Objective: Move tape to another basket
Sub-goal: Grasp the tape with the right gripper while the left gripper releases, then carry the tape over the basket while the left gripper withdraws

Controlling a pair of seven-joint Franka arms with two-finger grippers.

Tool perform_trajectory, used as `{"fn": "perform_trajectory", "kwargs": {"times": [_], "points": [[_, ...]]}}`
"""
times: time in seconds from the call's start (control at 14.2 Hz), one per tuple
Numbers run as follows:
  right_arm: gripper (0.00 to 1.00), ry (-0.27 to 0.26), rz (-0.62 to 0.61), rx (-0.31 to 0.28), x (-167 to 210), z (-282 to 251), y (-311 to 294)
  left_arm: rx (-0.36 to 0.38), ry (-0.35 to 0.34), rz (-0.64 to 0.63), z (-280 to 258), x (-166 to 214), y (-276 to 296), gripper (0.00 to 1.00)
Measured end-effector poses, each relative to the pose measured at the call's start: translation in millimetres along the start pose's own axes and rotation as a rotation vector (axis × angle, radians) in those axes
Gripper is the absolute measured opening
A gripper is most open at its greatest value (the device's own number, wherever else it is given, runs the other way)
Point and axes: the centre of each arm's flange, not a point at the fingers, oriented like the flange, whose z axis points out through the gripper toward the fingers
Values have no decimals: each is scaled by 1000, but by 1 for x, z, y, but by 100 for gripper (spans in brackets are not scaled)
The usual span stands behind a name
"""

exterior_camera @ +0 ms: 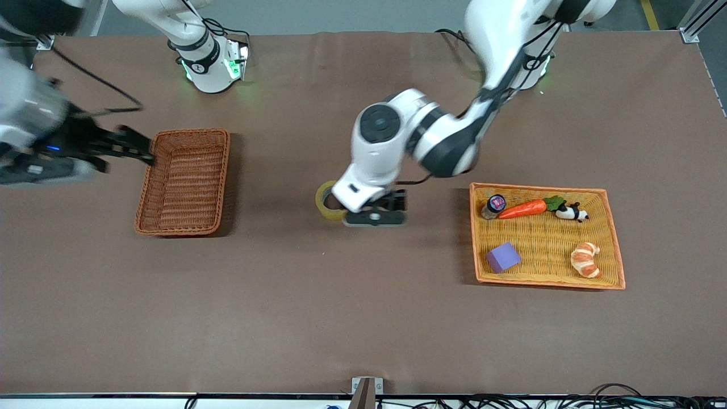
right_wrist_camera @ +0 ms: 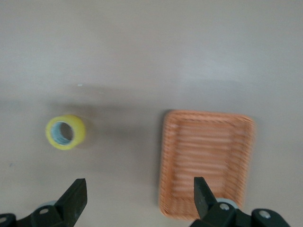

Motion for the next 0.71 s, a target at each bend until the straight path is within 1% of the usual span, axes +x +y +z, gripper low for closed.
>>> {"fn": "perform_trajectory", "kwargs": {"times": [0.07, 0.21, 0.28, 0.42, 0.56, 0.71], "points": [[99, 11, -17, 0, 6, 27, -35, 14, 9, -31, -42, 20, -38, 100], [99, 38, -14, 5, 9, 90, -99, 37, 24, -64, -114, 46, -115, 100], [99, 42, -16, 5, 6, 125, -132, 52, 22, -60, -144, 53, -154, 100], [99, 24, -51, -8, -5, 196, -195, 80, 6, -23, -198, 58, -230, 100], [99, 6, -96, -40, -18, 272, -241, 93, -13, 14, -233, 53, -288, 100], [99, 22, -125, -77, -27, 339, -255, 104, -55, 2, -241, 48, -321, 100]]}}
